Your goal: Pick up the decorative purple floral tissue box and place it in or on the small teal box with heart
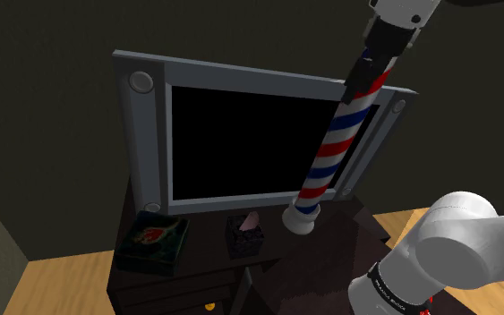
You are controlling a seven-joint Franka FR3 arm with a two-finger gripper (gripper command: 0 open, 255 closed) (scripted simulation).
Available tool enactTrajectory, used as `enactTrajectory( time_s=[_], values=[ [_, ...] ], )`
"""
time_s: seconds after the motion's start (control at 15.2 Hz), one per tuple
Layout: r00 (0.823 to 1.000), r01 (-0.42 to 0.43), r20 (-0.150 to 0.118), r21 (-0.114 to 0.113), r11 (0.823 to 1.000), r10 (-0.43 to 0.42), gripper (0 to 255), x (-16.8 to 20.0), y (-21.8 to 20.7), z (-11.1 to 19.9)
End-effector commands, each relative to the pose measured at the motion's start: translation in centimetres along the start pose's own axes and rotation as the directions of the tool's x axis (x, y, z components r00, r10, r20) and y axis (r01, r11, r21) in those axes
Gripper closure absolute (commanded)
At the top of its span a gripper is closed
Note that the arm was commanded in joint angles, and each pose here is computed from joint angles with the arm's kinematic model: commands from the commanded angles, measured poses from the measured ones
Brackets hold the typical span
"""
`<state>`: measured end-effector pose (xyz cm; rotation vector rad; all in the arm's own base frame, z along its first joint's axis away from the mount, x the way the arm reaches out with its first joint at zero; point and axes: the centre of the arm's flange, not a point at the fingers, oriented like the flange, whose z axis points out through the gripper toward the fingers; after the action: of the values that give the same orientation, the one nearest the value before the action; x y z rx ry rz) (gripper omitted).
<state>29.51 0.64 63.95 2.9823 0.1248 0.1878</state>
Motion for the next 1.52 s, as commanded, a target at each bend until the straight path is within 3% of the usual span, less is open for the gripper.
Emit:
enactTrajectory(
  time_s=[0.0,0.33,0.73,1.06,1.45],
  values=[
    [1.0,0.0,0.0,0.0,1.0,0.0,0,0.0,0.0,0.0],
    [0.994,0.107,0.006,0.026,0.994,-0.107,0,2.1,-1.3,6.1],
    [0.972,0.232,0.01,0.057,0.971,-0.233,0,4.4,-3.3,13.3],
    [0.942,0.334,0.01,0.084,0.939,-0.336,0,6.0,-5.4,19.3],
    [0.891,0.45,0.006,0.115,0.885,-0.454,0,7.6,-8.3,26.5]
  ],
)
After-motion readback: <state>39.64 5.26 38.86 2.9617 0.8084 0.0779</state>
